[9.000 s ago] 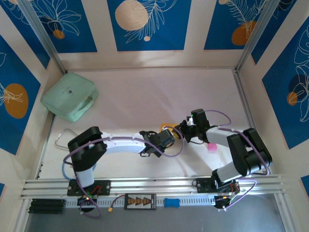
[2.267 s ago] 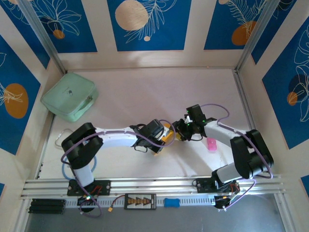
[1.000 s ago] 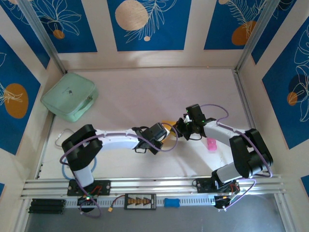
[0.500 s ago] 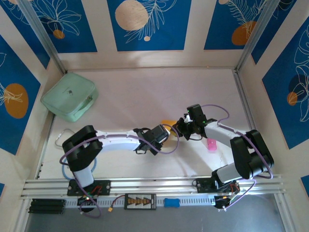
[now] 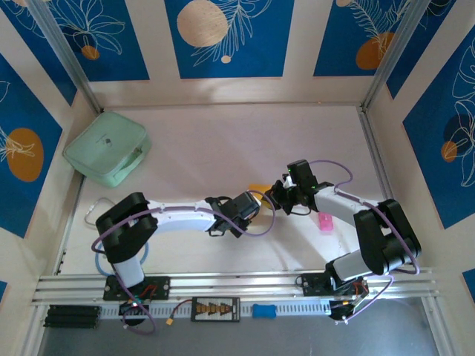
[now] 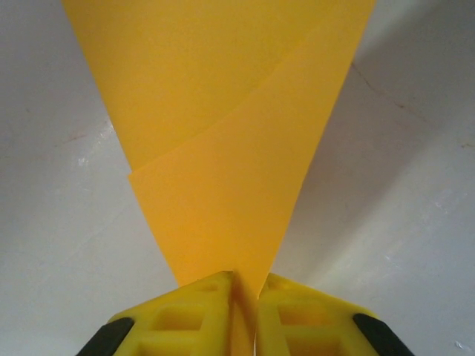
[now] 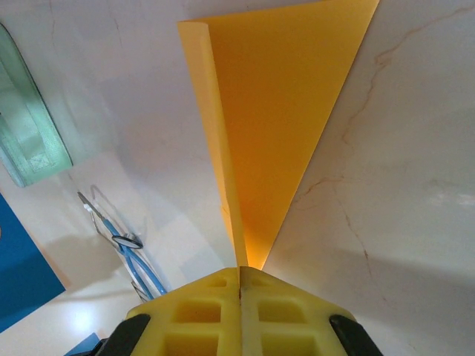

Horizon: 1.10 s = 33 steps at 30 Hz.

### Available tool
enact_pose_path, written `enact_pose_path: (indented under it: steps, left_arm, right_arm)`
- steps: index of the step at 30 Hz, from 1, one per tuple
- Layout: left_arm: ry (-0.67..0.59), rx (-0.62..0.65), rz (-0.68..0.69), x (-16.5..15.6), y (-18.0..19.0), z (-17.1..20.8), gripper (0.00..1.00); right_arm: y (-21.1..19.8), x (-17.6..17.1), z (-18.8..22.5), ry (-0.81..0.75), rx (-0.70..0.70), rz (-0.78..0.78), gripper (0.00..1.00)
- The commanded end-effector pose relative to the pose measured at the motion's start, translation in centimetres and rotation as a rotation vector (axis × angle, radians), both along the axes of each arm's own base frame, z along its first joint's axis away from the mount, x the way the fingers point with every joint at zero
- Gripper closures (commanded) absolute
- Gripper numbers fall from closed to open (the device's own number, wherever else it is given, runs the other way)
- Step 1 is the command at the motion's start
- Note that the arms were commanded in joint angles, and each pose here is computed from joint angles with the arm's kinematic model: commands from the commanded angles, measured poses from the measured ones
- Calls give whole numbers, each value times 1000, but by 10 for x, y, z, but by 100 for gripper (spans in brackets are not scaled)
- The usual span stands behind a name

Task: Fold a paper plane with a square sheet of paper (pick it up from the middle)
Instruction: Fold the wing for the fifth time at the center of the table.

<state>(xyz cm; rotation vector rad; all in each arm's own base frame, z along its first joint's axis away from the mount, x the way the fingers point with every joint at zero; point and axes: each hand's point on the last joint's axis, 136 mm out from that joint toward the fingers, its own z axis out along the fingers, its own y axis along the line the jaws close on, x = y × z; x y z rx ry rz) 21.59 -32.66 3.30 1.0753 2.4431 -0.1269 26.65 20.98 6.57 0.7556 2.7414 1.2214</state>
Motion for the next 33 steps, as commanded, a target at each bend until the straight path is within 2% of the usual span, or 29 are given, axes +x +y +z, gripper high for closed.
enact_pose_path:
  steps: [1,3,9,10,14,18,21,28,33]
  left_arm:
    - [-17,11,-14,1,-4,6,87]
    - [-14,12,-15,0,-4,5,88]
    - [-13,6,-6,1,-4,6,99]
    - [-10,1,-11,-1,-5,6,100]
    - [23,-26,-17,-4,-9,6,100]
    - [104,-94,-29,-10,-18,7,100]
    - [185,-154,-33,-13,-23,6,100]
    - [309,-253,-43,-18,-33,6,100]
    - [388,-313,-38,-20,-37,3,100]
  right_arm:
    - [0,-5,3,12,25,5,100]
    - [0,-6,3,14,25,6,100]
    - [-3,-7,3,12,12,4,100]
    - [-5,-7,3,10,8,0,97]
    - [-15,-9,5,-5,-27,-10,80]
    - [-33,-12,6,-15,-90,-41,57]
    - [-46,-14,7,-29,-105,-71,48]
    - [-65,-16,13,-67,-107,-129,46]
    - [-64,-17,13,-78,-85,-123,47]
